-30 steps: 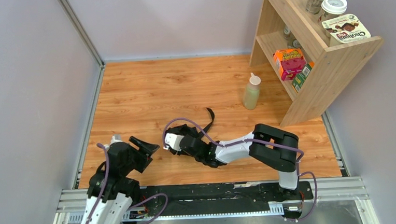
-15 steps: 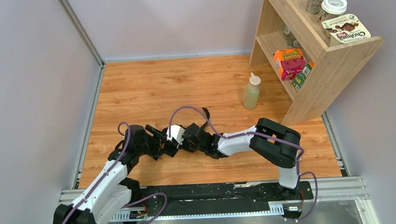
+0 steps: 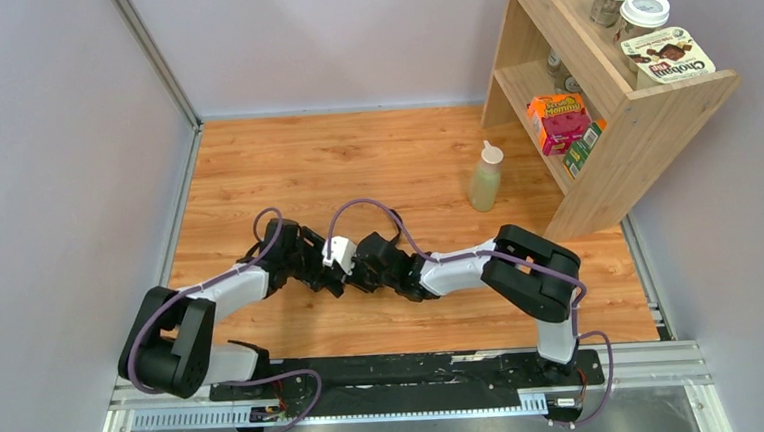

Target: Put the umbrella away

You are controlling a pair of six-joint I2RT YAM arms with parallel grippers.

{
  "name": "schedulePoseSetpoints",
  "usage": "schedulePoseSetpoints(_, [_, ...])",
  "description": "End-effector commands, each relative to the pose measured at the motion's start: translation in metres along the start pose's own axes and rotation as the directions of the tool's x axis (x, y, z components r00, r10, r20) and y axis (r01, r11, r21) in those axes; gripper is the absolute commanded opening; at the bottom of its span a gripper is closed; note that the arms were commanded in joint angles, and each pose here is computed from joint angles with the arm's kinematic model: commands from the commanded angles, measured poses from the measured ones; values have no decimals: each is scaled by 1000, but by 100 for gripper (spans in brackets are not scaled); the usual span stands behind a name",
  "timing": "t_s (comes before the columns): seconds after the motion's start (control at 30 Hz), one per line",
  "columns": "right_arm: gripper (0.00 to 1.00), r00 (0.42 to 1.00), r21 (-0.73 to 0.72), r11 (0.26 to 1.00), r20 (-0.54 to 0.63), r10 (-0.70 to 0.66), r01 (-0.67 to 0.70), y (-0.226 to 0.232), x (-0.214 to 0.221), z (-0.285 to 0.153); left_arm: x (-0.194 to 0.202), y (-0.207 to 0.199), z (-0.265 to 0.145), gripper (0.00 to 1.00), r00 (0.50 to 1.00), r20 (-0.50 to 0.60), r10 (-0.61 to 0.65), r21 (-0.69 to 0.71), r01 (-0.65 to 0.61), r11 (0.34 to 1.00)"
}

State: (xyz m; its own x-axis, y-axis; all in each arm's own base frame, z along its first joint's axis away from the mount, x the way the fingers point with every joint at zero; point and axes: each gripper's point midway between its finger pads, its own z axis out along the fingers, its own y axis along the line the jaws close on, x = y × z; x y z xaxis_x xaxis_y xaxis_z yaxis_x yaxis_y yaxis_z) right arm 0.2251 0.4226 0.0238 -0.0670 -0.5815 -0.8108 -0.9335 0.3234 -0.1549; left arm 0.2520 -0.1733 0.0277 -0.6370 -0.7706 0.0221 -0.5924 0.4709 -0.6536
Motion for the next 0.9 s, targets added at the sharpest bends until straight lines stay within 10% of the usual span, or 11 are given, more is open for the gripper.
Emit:
schedulePoseSetpoints(0.0, [0,961,-263,957,-271,49,-123,68,80,-16,-6,80,21,65,995,41,92,-278,-78,957])
schedulePoseSetpoints(0.13, [0,968,-287,950,-245,54,-125,68,65,-15,6,107,22,22,995,-7,98,-357,-94,929])
schedulePoseSetpoints(0.27, [0,973,-277,948,-211,97,-155,59,49,-17,12,114,16,0,993,-20,116,-402,-115,909])
schedulePoseSetpoints(0.47, [58,937,-140,943,-230,264,-301,23,18,-32,10,116,7,0,991,-11,133,-442,-124,888])
schedulePoseSetpoints(0.63, [85,895,-68,912,-238,378,-404,15,2,-60,15,112,-1,0,992,-43,122,-461,-128,878])
schedulePoseSetpoints(0.87, [97,831,24,844,-163,532,-536,5,-25,-77,17,100,-7,0,991,-62,121,-466,-136,874])
